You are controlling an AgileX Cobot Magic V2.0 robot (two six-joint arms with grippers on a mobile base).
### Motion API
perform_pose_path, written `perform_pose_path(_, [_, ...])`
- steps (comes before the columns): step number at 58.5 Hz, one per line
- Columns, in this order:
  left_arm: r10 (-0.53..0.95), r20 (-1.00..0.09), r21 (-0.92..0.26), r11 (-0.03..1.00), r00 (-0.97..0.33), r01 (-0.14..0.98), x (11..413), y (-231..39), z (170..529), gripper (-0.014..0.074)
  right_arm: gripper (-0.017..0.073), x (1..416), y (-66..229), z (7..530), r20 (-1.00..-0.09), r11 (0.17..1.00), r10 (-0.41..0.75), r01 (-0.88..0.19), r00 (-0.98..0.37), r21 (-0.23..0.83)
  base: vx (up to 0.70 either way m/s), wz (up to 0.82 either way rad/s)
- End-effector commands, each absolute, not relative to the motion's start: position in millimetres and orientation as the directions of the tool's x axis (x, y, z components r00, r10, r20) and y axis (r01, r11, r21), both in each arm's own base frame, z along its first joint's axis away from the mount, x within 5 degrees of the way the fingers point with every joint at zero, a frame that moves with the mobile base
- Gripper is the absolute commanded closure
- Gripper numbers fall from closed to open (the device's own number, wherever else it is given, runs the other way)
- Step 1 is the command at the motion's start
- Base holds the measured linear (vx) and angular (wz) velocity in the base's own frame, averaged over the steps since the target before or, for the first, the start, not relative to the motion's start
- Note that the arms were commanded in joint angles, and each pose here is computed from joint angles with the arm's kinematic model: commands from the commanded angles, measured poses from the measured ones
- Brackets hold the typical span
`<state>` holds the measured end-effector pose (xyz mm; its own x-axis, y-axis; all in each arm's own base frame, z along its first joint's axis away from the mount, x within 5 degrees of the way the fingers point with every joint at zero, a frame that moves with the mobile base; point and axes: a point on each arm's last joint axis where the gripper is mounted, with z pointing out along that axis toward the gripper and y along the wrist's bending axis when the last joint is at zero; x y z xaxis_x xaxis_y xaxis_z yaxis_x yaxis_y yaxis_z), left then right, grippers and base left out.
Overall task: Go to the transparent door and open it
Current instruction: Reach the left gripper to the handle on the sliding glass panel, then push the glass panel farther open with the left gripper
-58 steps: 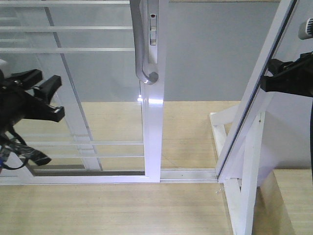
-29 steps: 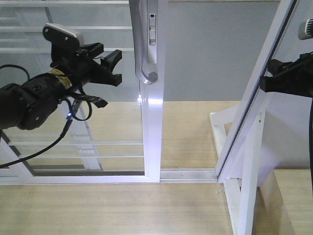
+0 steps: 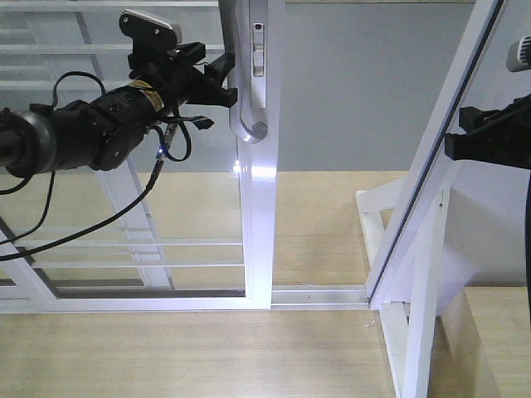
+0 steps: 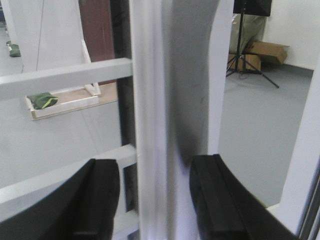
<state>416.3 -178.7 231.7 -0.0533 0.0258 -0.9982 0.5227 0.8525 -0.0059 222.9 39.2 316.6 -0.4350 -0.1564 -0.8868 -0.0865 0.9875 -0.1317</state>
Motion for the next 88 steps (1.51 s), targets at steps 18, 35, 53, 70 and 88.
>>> perform_pose_path(18, [-0.08,-0.995,-0.028,0.823,0.067,0.568,423,-206,268,0.0139,0.0122,222,40,333,-0.915,0.984,-0.175,-0.101,-0.364,-0.148,0.0,0.0])
perform_pose_path(35, [-0.058,-0.997,-0.015,0.833,0.06,0.553,437,-209,264,0.019,0.0122,221,37,331,-0.904,0.984,-0.176,-0.083,-0.39,-0.156,0.0,0.0])
perform_pose_path(53, [-0.021,-1.0,-0.026,0.871,-0.014,0.491,436,-198,272,0.027,0.0122,221,37,331,-0.903,0.984,-0.176,-0.082,-0.392,-0.156,0.0,0.0])
perform_pose_path(70, [-0.009,-0.998,-0.037,0.898,-0.066,0.438,441,-179,275,0.0269,0.0122,221,37,331,-0.903,0.984,-0.177,-0.082,-0.391,-0.157,0.0,0.0])
perform_pose_path(88, [0.007,-0.996,-0.031,0.919,-0.093,0.393,440,-160,287,0.0269,0.0122,221,37,331,-0.903,0.984,-0.18,-0.083,-0.391,-0.16,0.0,0.0])
